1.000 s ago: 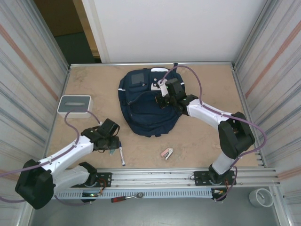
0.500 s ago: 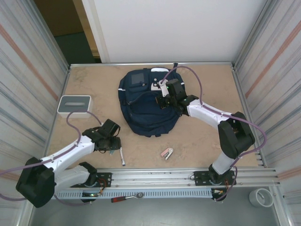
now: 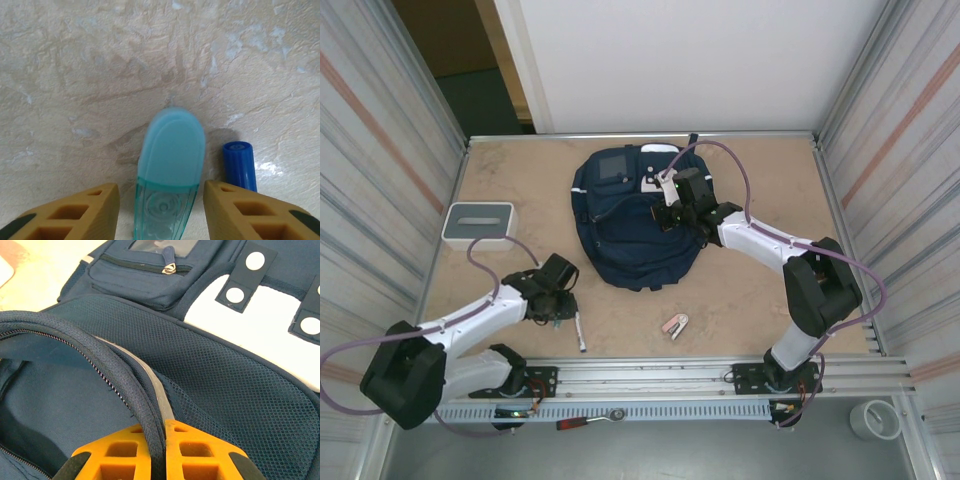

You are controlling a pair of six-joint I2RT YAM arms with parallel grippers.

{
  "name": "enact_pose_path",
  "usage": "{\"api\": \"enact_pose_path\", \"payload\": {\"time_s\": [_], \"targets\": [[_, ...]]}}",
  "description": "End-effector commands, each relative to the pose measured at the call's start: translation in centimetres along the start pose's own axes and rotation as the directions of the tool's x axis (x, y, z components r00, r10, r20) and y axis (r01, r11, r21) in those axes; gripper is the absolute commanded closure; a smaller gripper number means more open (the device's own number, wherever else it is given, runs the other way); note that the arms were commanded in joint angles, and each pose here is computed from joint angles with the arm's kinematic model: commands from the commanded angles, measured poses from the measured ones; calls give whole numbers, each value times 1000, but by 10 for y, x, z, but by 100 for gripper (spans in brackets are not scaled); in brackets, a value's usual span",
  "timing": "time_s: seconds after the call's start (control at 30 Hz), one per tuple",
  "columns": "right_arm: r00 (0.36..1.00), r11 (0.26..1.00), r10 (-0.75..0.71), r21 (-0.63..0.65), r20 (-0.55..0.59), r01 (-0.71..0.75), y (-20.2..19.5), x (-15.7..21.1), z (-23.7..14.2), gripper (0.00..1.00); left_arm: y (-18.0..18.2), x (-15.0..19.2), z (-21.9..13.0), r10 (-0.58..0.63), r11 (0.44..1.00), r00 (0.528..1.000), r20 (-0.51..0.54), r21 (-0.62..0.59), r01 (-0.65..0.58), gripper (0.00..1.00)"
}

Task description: Pack the student bag

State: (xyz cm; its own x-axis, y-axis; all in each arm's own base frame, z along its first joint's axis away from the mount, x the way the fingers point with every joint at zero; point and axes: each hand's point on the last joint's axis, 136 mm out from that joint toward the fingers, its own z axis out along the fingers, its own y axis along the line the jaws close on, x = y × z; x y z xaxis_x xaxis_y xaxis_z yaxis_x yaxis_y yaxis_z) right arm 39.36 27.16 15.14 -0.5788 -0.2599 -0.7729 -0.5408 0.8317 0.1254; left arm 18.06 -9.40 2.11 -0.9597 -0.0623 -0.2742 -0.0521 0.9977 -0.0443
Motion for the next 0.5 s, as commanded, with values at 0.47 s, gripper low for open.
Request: {"api": "enact_pose_path", "payload": {"time_s": [0.47], "targets": [[1000,999,31,11,3,-31,-4,1,0,100,6,-17,-2,-46,999,995,91,-13,47,73]]}}
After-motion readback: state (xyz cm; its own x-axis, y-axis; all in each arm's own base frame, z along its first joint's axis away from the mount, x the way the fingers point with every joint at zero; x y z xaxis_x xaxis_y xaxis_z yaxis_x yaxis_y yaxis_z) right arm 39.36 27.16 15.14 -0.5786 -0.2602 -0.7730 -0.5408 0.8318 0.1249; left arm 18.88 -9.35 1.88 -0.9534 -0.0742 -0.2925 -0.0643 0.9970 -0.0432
